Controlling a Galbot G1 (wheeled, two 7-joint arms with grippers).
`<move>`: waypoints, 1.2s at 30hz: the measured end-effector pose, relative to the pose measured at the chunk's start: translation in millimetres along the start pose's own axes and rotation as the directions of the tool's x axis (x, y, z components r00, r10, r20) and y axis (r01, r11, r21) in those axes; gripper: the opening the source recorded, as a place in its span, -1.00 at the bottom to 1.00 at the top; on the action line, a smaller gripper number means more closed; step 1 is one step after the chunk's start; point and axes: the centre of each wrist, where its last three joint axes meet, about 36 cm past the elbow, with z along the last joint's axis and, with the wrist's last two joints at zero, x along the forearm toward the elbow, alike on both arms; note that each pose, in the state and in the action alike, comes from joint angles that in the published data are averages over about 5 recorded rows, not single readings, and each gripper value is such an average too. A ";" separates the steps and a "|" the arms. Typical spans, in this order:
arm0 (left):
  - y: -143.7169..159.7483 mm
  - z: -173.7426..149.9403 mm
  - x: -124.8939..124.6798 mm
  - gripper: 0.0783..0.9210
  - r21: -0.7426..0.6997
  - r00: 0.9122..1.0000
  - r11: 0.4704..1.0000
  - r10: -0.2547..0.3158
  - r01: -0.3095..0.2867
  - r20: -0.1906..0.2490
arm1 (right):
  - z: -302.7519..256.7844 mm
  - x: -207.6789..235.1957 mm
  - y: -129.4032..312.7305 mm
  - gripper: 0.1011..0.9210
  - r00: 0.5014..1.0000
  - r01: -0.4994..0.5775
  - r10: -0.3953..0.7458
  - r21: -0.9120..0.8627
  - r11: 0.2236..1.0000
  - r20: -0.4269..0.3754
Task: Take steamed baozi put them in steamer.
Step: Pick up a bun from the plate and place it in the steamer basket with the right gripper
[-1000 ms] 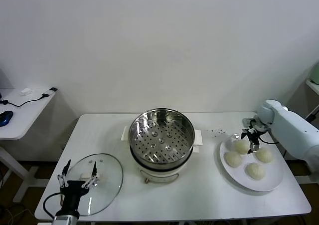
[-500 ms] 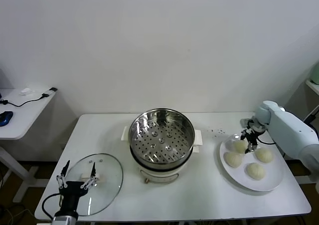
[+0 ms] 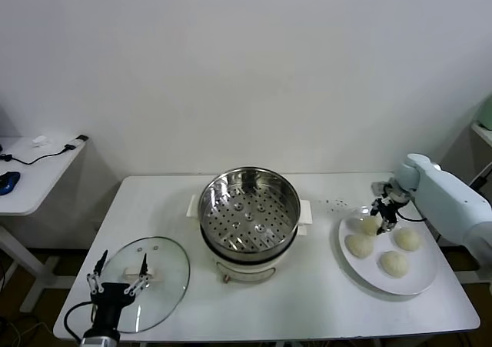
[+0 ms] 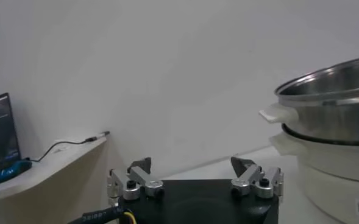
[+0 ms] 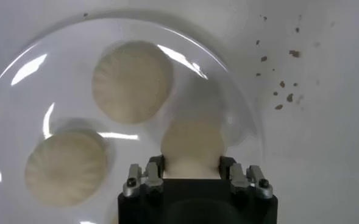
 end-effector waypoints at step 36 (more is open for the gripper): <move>4.2 -0.3 10.2 0.77 -0.018 1.000 1.000 0.018 -0.018 -0.010 | -393.7 195.5 -57.4 0.16 0.980 -0.035 0.199 0.997 0.074 0.019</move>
